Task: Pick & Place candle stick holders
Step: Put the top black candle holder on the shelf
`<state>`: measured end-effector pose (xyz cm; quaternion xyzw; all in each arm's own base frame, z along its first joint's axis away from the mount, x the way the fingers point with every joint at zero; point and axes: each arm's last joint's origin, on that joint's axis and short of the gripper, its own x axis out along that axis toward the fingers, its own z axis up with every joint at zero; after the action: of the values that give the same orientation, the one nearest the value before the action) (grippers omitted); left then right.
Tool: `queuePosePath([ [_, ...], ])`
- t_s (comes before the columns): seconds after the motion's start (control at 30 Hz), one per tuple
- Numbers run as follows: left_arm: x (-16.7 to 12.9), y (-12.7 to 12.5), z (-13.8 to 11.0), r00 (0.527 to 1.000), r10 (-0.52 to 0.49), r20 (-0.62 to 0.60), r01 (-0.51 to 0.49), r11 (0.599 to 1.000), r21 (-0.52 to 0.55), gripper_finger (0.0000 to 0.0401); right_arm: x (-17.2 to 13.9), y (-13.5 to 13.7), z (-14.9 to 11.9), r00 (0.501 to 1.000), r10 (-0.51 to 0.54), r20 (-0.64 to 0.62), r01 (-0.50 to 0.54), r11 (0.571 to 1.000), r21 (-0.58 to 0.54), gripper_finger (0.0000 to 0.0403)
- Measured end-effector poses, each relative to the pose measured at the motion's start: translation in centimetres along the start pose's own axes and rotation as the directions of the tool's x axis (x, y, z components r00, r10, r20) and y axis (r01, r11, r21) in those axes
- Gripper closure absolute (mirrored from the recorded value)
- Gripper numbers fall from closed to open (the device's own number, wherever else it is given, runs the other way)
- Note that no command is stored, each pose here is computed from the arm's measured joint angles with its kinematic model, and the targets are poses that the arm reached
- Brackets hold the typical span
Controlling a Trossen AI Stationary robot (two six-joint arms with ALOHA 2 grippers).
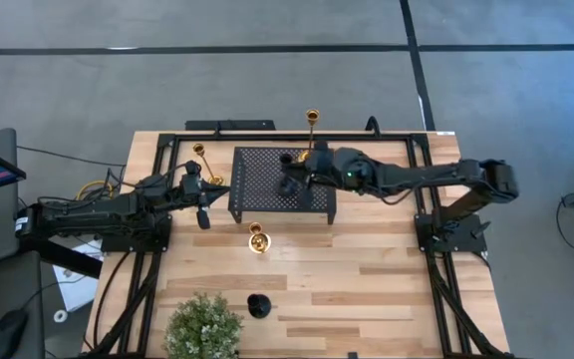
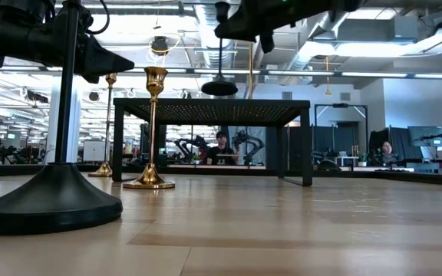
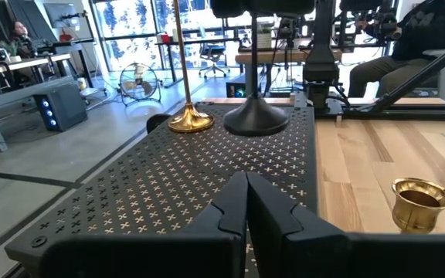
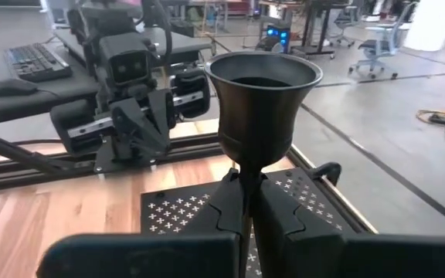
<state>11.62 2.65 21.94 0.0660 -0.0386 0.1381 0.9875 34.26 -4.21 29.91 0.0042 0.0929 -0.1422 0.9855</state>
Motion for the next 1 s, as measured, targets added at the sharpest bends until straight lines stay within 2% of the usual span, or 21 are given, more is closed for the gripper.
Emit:
queuePosePath([
  [0.33, 0.0, 0.0, 0.0, 1.000, 0.000, 0.000, 0.000, 1.000, 0.000, 0.0393, 0.8, -1.7, -0.1, 0.999, -0.028, 0.019, 0.028, 1.000, -0.003, 0.0403],
  [0.8, 0.0, 0.0, 0.0, 1.000, 0.000, 0.000, 0.000, 1.000, 0.000, 0.0393, 0.8, -1.9, 0.2, 0.998, -0.034, 0.051, 0.033, 0.999, 0.012, 0.0403],
  [0.87, 0.0, 0.0, 0.0, 1.000, 0.000, 0.000, 0.000, 1.000, 0.000, 0.0393, 1.5, -1.8, 0.1, 0.995, -0.036, 0.088, 0.034, 0.999, 0.018, 0.0403],
  [1.0, 0.0, 0.0, 0.0, 1.000, 0.000, 0.003, 0.000, 1.000, 0.000, 0.0393, 2.8, -2.5, -1.1, 0.996, -0.053, 0.065, 0.051, 0.998, 0.034, 0.0403],
])
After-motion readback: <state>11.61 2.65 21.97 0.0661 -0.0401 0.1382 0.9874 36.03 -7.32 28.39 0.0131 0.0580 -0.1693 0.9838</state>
